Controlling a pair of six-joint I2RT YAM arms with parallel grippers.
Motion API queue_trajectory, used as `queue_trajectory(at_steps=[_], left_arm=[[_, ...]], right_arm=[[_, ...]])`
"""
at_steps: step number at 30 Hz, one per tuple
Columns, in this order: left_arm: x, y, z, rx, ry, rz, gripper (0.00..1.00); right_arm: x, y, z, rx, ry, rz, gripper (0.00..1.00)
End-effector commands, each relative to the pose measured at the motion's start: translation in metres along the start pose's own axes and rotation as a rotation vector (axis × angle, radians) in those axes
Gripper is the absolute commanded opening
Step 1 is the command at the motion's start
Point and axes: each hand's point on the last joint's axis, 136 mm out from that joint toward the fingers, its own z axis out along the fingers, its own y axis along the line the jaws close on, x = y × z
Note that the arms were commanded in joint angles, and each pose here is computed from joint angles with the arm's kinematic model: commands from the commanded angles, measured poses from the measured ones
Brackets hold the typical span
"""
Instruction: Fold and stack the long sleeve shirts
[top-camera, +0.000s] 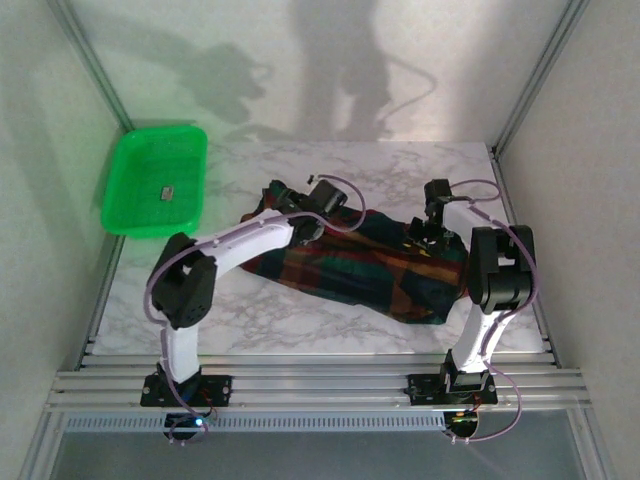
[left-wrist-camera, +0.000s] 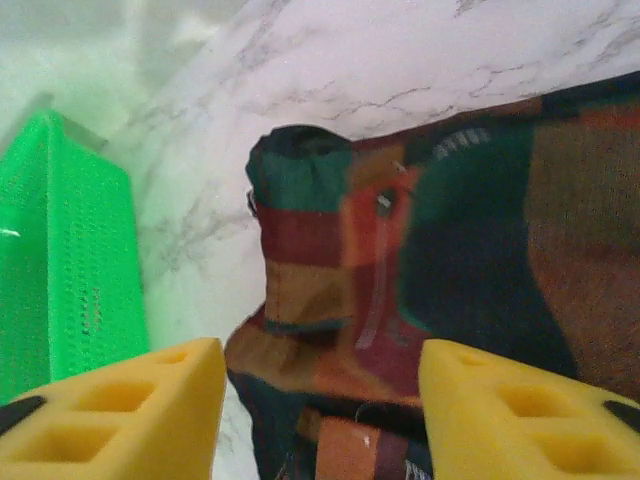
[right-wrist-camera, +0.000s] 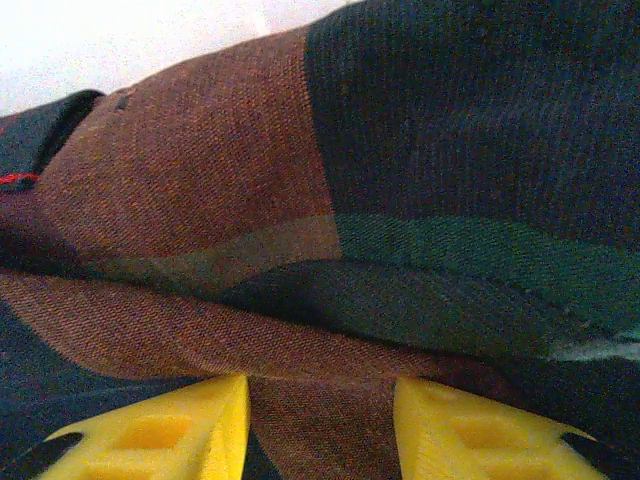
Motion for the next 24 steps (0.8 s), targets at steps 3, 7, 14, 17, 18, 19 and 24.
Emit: queue_trajectory(at_steps=[3,7,14,17,18,19,24], left_arm=[[0.008,0.029,-0.048,0.211,0.079,-0.381,0.82],[0.023,0.013,-0.065,0.432,0.194,-0.597,0.91],[0.043,-0.003,-0.045,0.707,0.292,-0.979,0.89],[0.029,-0.015,-0.025,0.755,0.361,-0.987,0.89],[0.029,-0.021,-0.021,0.768,0.393,-1.001,0.88],[0.031,-0.030,-0.016,0.801,0.434,-1.040,0.86],[0.052,-0.037,0.004,0.736,0.531,-1.199,0.83]], right_arm=[[0.011,0.016,-0.027,-0.095,0.002,0.035,0.51],[0.010,0.027,-0.053,-0.154,-0.039,0.024,0.59],[0.017,0.038,-0.085,-0.177,-0.085,-0.050,0.66],[0.026,0.035,-0.075,-0.154,-0.064,-0.063,0.65],[0.027,0.035,-0.073,-0.152,-0.060,-0.063,0.65],[0.029,0.035,-0.072,-0.146,-0.057,-0.066,0.65],[0.029,0.045,-0.069,-0.165,-0.046,-0.112,0.64]])
